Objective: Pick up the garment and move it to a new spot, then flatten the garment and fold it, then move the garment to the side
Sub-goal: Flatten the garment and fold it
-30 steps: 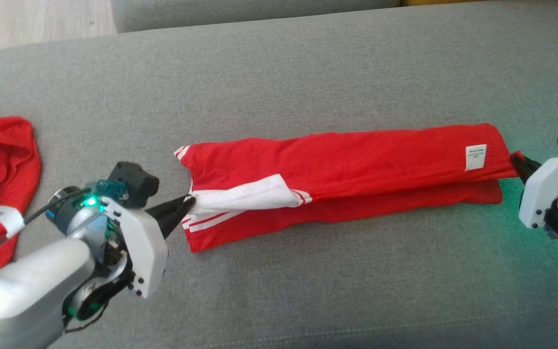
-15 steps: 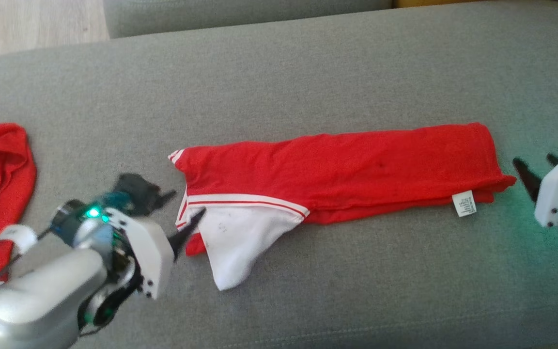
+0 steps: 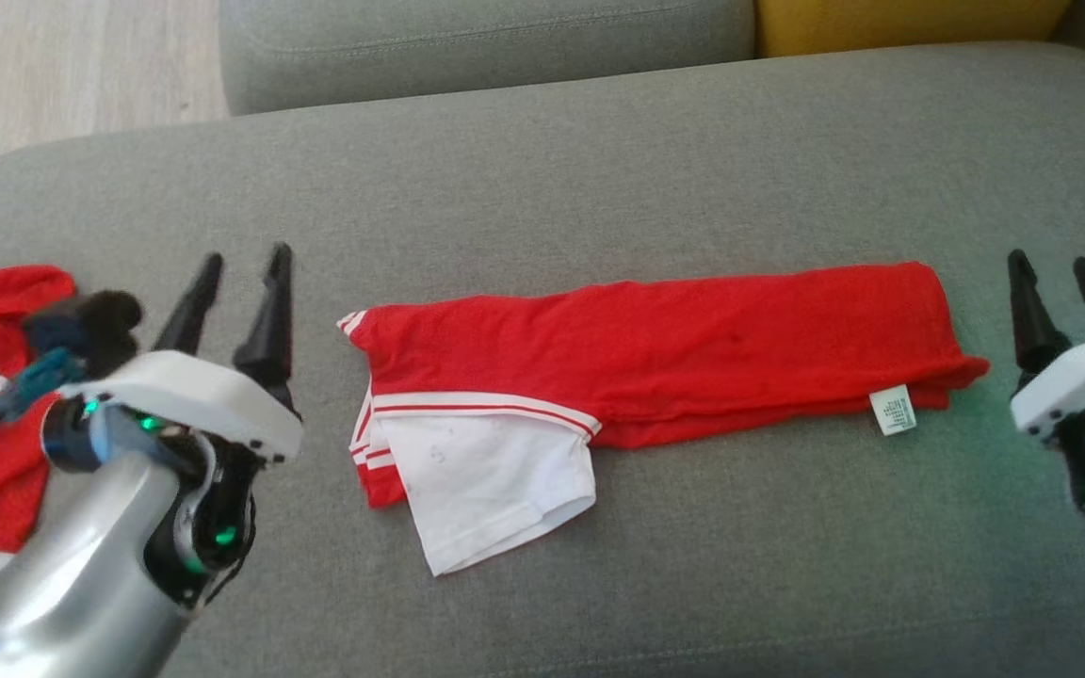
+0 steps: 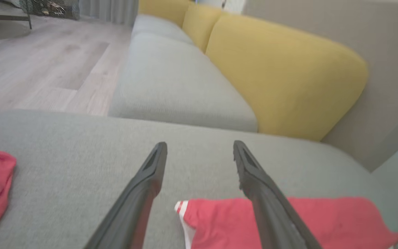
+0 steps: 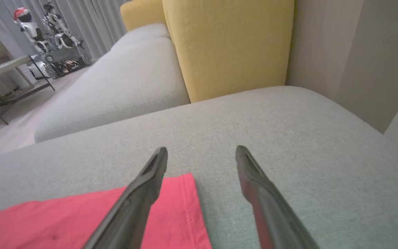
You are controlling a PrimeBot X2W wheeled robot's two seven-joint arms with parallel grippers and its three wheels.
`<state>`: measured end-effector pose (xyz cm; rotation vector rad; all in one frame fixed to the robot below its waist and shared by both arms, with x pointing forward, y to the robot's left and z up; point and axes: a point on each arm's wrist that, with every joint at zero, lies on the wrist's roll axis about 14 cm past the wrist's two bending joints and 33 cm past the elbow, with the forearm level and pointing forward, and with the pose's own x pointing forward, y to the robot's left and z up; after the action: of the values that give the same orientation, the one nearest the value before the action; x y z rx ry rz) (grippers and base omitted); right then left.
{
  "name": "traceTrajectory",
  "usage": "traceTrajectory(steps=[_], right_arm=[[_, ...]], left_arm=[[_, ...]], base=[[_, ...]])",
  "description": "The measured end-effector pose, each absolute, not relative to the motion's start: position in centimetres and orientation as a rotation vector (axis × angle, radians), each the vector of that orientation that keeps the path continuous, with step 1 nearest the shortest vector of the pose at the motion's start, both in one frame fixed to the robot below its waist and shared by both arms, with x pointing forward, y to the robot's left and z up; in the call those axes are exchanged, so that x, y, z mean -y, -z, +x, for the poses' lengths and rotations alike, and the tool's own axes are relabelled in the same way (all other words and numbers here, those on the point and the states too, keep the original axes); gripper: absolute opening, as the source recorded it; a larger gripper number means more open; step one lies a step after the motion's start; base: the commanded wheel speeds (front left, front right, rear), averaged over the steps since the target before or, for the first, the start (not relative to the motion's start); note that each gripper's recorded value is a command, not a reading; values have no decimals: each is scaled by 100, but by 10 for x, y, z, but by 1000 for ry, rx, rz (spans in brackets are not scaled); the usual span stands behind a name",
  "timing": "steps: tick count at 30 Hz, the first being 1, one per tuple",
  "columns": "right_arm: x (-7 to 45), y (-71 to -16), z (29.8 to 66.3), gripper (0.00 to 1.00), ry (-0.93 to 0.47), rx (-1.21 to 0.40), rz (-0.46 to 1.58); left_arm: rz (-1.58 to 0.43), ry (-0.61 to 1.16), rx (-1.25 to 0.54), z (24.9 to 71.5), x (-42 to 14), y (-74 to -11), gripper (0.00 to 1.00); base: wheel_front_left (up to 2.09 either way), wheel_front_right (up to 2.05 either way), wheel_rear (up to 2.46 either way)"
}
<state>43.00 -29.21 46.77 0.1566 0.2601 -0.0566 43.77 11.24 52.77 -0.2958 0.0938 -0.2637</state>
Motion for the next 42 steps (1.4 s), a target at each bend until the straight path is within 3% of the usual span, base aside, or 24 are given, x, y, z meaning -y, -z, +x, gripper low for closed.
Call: traceTrajectory(steps=[5, 11, 16, 27, 42], right_arm=[[275, -471, 426, 100, 45, -171, 186], [264, -455, 413, 100, 52, -183, 210], [264, -451, 416, 100, 64, -196, 206], [266, -398, 426, 100, 132, -420, 236], [257, -359, 433, 100, 145, -602, 239]], left_arm=[[-376, 164, 24, 426, -130, -539, 100], [-400, 117, -21, 397, -135, -502, 100], [-371, 126, -5, 400, -138, -498, 100], [-378, 155, -57, 413, -129, -472, 100], [-355, 144, -93, 423, -135, -454, 100]], base=[[0, 0, 0], [0, 0, 0], [0, 0, 0], [0, 0, 0], [0, 0, 0]])
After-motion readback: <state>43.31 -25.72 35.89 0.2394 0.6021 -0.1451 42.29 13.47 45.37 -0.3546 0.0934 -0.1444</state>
